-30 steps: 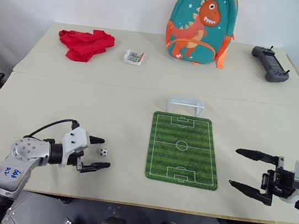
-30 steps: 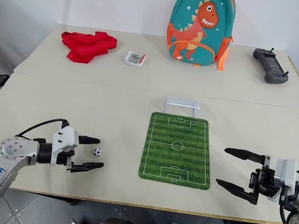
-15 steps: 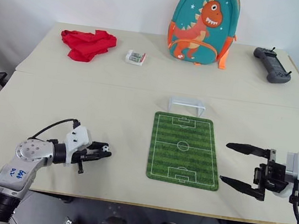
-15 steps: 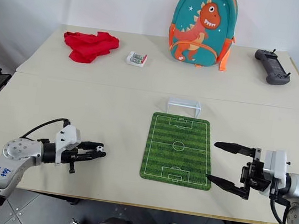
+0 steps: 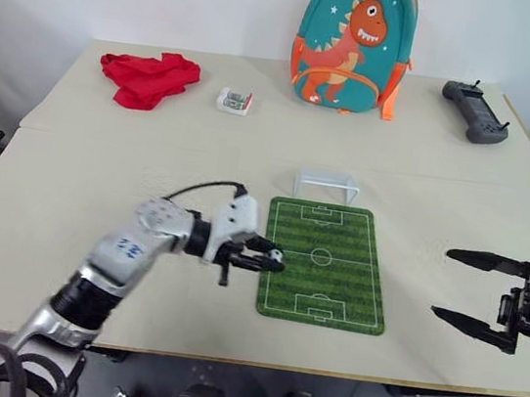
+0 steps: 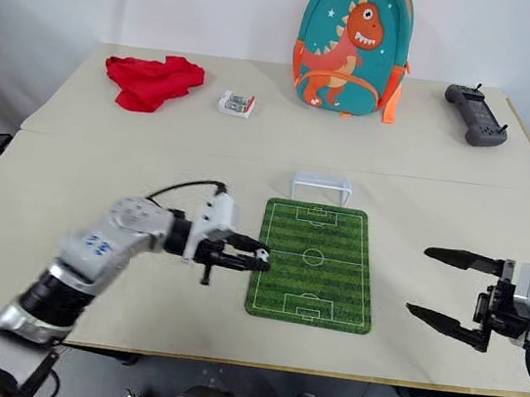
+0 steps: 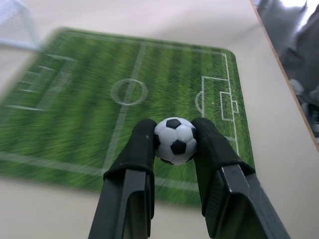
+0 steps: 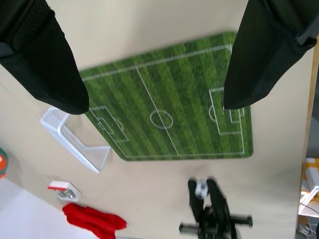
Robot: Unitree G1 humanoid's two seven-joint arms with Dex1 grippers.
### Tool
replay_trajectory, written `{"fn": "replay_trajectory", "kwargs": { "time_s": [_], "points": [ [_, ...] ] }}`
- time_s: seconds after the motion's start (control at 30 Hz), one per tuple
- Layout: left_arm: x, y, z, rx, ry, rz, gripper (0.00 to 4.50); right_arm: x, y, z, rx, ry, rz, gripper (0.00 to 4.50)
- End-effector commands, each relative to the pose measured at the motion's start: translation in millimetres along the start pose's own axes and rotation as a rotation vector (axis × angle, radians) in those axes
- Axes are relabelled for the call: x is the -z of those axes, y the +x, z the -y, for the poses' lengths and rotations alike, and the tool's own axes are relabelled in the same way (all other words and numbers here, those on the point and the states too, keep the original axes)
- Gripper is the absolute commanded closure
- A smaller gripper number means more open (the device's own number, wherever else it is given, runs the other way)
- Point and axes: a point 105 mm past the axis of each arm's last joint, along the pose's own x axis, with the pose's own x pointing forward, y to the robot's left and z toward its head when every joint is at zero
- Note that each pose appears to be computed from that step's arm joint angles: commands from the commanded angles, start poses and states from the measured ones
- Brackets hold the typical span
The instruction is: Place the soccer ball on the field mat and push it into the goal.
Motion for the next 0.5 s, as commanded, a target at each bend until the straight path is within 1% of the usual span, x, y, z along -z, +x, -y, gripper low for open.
{"fn": "replay_trajectory", "kwargs": {
  "time_s": [0.03,0.1,0.23,0.37,0.5],
  "points": [
    [-11,56,15,0.015,0.089,0.018,3.63,-6,-20,-9,-0.031,-0.014,-0.035,0.0],
    [-10,73,28,0.039,0.154,0.008,3.63,-3,-21,-21,-0.049,0.036,-0.039,0.0],
    [-11,88,43,0.039,0.186,0.017,3.63,-1,-15,-34,-0.044,0.082,-0.026,0.0],
    [-12,94,52,0.028,0.201,0.013,3.63,2,-14,-44,-0.034,0.097,-0.013,0.0],
    [-13,95,53,0.009,0.206,0.015,3.63,8,-19,-51,-0.026,0.124,-0.015,0.0]
  ]
}}
